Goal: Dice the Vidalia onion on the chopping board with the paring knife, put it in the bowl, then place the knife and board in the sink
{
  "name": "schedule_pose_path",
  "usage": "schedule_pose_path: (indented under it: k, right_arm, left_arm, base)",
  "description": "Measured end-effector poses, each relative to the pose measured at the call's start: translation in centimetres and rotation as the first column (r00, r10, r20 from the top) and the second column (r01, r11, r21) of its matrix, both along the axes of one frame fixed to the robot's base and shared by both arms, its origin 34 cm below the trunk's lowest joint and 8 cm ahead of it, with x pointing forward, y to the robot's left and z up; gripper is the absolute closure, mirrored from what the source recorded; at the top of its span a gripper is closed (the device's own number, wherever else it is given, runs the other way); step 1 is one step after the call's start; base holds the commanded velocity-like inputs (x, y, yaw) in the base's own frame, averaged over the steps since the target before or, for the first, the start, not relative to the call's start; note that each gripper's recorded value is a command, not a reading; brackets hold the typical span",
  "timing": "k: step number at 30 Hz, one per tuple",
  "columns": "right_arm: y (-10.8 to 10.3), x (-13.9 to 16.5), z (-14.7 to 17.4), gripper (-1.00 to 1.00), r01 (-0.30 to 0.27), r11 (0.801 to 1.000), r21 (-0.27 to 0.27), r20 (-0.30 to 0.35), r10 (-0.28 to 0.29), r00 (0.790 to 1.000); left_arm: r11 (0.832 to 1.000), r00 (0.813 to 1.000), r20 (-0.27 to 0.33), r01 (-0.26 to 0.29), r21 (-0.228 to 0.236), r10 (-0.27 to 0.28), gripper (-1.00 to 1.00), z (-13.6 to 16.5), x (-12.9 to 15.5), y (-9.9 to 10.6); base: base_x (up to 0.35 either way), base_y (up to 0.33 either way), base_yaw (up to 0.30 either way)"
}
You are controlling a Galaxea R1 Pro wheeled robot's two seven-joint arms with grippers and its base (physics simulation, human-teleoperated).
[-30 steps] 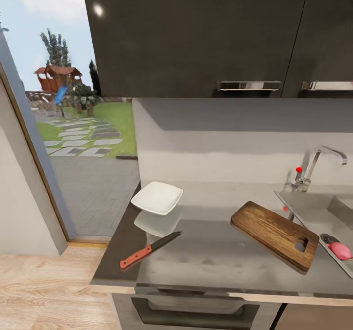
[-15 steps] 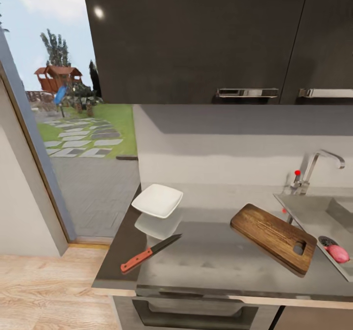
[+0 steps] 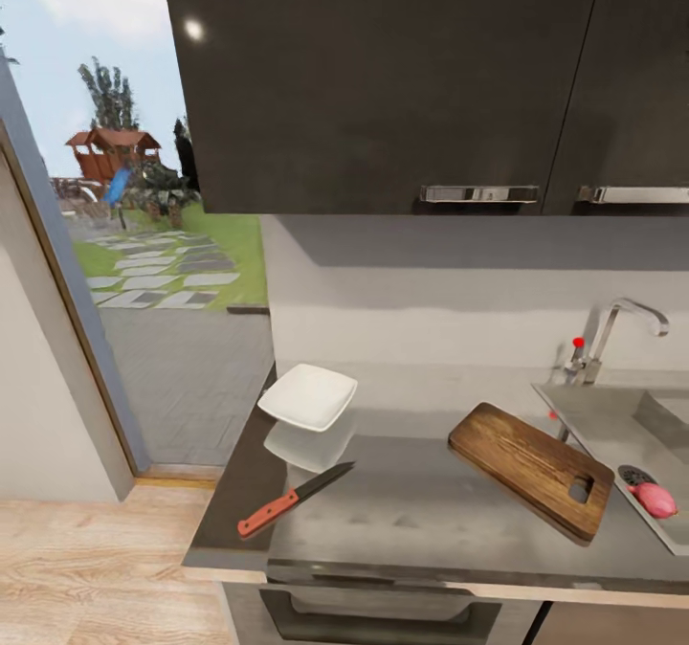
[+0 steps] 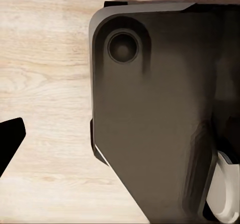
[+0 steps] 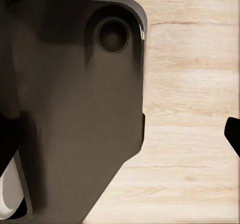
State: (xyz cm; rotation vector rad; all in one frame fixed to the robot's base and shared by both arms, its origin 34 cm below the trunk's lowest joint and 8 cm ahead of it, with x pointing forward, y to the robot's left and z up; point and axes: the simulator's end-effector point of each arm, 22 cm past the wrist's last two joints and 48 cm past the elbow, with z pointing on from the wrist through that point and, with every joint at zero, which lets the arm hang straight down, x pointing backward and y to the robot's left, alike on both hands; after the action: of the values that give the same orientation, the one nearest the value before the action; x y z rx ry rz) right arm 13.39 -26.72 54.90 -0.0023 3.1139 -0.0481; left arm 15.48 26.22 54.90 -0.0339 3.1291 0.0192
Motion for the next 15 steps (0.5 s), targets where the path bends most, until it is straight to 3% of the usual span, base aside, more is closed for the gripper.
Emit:
schedule_pose_path:
  k: [15]
  right_arm:
    - [-0.7,-0.4,1.7,-1.00,0.004,1.000,-0.028,-0.002,-0.004,1.000]
  left_arm:
    - [1.000,1.000,-0.009,0.001,0.000,-0.001,-1.00,1.7,-0.5,0.0]
  base:
    - [0.000,0.000,0.000]
